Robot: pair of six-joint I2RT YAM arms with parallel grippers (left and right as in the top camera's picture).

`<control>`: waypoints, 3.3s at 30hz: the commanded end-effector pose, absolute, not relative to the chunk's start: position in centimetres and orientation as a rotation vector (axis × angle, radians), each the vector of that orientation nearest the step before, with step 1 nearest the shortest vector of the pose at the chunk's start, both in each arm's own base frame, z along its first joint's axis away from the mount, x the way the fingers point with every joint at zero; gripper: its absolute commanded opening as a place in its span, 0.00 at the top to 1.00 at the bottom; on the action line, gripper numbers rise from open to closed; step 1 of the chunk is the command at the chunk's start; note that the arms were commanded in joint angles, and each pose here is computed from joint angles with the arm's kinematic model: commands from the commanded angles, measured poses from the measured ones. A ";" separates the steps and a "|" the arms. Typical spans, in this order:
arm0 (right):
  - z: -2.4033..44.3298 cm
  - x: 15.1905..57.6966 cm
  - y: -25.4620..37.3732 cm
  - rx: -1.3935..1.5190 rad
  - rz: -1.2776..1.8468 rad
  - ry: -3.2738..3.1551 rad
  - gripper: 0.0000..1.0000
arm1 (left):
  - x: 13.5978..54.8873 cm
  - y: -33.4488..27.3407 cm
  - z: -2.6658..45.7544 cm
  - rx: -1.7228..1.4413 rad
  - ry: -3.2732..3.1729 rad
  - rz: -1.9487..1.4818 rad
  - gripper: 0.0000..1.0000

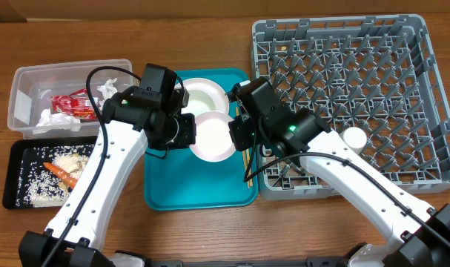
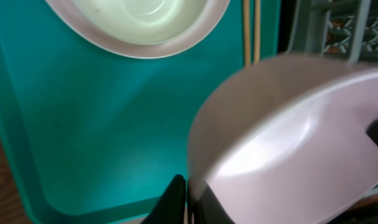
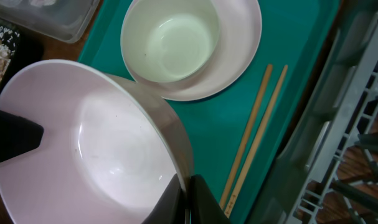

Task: Sort waste into correct bins and load items into the dishwasher
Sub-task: 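Carry the bowl right toward the right gripper and grasp its rim, then release the bowl from the left gripper and lift it right over the rack, then lower the pink bowl upright into the rack's back row with the right gripper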

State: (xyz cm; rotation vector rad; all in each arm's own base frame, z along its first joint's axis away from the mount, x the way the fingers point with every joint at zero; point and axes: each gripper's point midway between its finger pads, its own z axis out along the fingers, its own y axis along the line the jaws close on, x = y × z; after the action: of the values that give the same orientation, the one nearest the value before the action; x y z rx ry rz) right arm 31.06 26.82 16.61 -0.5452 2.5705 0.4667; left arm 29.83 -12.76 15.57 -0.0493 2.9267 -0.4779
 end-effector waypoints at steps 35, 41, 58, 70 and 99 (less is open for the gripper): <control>20.8 38.5 21.1 -0.239 -0.070 2.252 0.96 | 33.0 -12.5 26.4 0.154 2.667 -0.400 0.21; 25.5 41.9 17.8 -0.257 -0.379 2.017 0.96 | 33.2 -11.8 26.3 0.139 2.666 -0.345 0.00; 27.1 51.3 6.6 -0.650 -0.766 1.834 0.96 | 33.3 -11.9 26.3 0.139 2.665 -0.345 0.00; 24.7 56.8 6.1 -0.787 -1.079 1.622 0.96 | 33.2 -11.8 26.3 0.139 2.666 -0.345 0.00; 16.0 56.5 6.8 -1.196 -1.220 1.725 0.96 | 33.2 -11.8 26.3 0.139 2.666 -0.345 0.00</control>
State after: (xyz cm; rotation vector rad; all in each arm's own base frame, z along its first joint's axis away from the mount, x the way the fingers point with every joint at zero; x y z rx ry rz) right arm 57.08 7.25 17.95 -1.1419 1.6797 -1.1974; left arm 33.14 -11.76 25.34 0.1277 2.6964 -0.3476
